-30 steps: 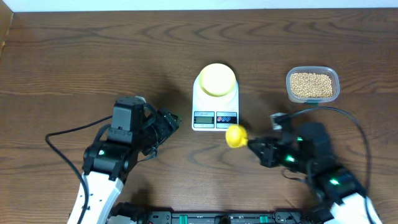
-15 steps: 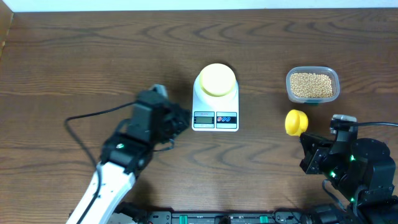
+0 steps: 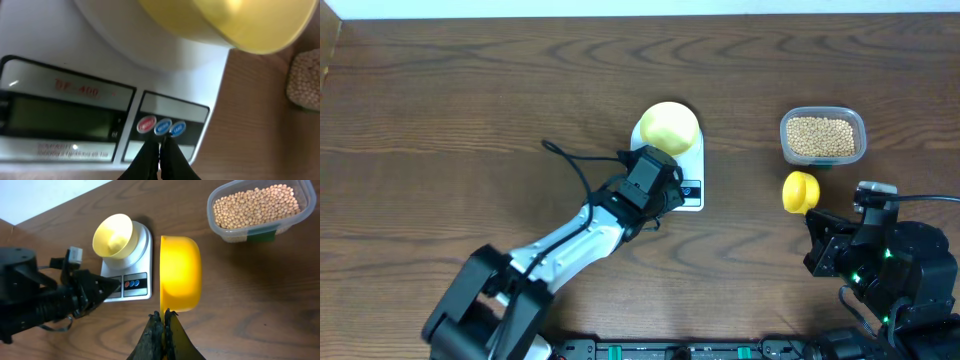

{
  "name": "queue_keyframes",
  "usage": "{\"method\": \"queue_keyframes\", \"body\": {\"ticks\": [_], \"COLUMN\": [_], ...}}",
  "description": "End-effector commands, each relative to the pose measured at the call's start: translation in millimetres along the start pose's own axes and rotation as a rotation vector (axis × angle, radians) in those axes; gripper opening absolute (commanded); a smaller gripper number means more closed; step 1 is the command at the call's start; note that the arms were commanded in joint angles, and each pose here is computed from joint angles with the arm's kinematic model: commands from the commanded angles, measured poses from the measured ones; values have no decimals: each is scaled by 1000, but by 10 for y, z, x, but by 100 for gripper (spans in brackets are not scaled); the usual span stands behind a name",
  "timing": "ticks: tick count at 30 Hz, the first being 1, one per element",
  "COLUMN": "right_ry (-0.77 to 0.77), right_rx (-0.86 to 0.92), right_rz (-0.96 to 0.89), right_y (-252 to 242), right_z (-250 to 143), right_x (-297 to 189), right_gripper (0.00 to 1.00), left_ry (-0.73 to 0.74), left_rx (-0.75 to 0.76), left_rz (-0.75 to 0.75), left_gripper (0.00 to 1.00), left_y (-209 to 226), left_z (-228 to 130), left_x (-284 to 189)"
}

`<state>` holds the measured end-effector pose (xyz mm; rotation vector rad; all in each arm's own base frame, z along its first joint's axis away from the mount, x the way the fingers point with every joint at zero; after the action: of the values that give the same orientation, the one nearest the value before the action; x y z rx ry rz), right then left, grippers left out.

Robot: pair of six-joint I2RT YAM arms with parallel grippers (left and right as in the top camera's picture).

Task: Scoop item into bowl and weigh 50g on scale

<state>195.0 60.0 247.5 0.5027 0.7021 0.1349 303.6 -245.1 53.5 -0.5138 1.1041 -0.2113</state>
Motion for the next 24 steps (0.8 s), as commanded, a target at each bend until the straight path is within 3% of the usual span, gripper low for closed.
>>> {"method": "queue_keyframes", "body": {"ticks": [1,24], "right_ry": [-35,-69], "right_rx": [-19,-19], "right_rz": [-29,-86], "right_y": [-34,-125], "right_z": [76,132], "right_x": [-34,-42], "right_gripper": [1,1], "left_ry": [-28,-55], "left_rx": [11,11], "left_rz": [17,39], "left_gripper": [7,7], "left_y": [-2,52], "left_z": [69,105], "left_x": [123,215]}}
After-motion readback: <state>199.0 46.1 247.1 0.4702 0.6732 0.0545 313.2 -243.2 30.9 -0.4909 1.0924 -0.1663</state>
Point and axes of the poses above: each gripper's point midway between its finger pads, its own x axis out along the fingers, its own y axis along the line the jaws close on, z = x × y, the point moved 1 cm from there along -x, back along the fingers, and after that the axes turned 7 degrees about x, right-handed, at the moved point
